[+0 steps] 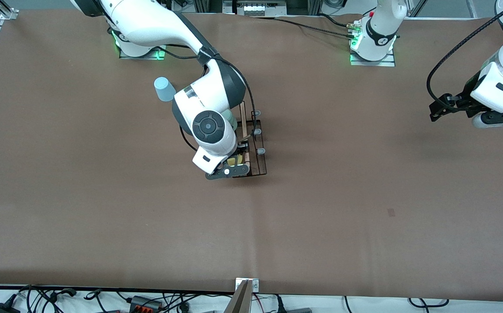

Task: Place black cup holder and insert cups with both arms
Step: 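Carry the yellow cup to the rack and hang it on a peg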

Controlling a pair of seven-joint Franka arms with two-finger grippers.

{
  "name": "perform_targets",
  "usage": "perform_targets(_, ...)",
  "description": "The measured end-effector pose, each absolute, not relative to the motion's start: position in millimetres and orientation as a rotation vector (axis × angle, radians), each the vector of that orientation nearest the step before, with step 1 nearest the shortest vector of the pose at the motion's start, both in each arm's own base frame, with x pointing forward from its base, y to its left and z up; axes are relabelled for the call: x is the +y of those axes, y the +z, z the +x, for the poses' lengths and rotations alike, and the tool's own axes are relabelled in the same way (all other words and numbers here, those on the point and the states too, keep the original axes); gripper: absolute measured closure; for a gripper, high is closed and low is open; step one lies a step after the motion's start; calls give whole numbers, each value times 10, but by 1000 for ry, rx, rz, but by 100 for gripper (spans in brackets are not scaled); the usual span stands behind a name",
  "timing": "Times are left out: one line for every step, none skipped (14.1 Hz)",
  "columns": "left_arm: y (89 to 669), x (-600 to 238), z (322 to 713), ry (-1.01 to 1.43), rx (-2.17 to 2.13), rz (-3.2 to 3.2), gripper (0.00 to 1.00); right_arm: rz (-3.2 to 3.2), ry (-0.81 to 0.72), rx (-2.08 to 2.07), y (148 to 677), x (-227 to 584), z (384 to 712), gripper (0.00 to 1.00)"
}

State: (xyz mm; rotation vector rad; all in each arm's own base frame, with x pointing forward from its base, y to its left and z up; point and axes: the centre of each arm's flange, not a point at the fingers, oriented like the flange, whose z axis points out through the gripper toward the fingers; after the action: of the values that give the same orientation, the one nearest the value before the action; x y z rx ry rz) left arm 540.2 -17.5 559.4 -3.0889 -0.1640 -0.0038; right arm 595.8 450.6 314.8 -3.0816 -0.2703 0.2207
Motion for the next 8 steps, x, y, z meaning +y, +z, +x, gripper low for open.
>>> perform_targets(5594, -184, 5402, -4, -162, -3089, 0, -3081, 217, -267, 3165, 4506, 5962, 1)
perform_targets(5594, -184, 5402, -4, -162, -3089, 0, -3079, 208, -263, 3204, 4503, 5972, 1)
perform_targets(5594, -183, 5402, -4, -162, -3089, 0, -3077, 190, -258, 3288, 4483, 5995, 0)
perform_targets(5595, -182, 5402, -4, -162, -3089, 0, -3075, 169, -248, 3438, 4436, 6023, 0)
perform_targets(5595, -182, 5402, -4, -162, -3089, 0, -3075, 147, -231, 3648, 4351, 6060, 0)
perform_targets(5595, -181, 5402, -4, -163, -3089, 0, -3076, 117, -203, 3904, 4209, 6119, 0)
perform_targets(5596, -180, 5402, -4, -163, -3089, 0, -3075, 78, -160, 4192, 4003, 6201, 0)
perform_targets(5597, -179, 5402, -5, -163, -3089, 0, -3072, 40, -108, 4452, 3753, 6294, 0)
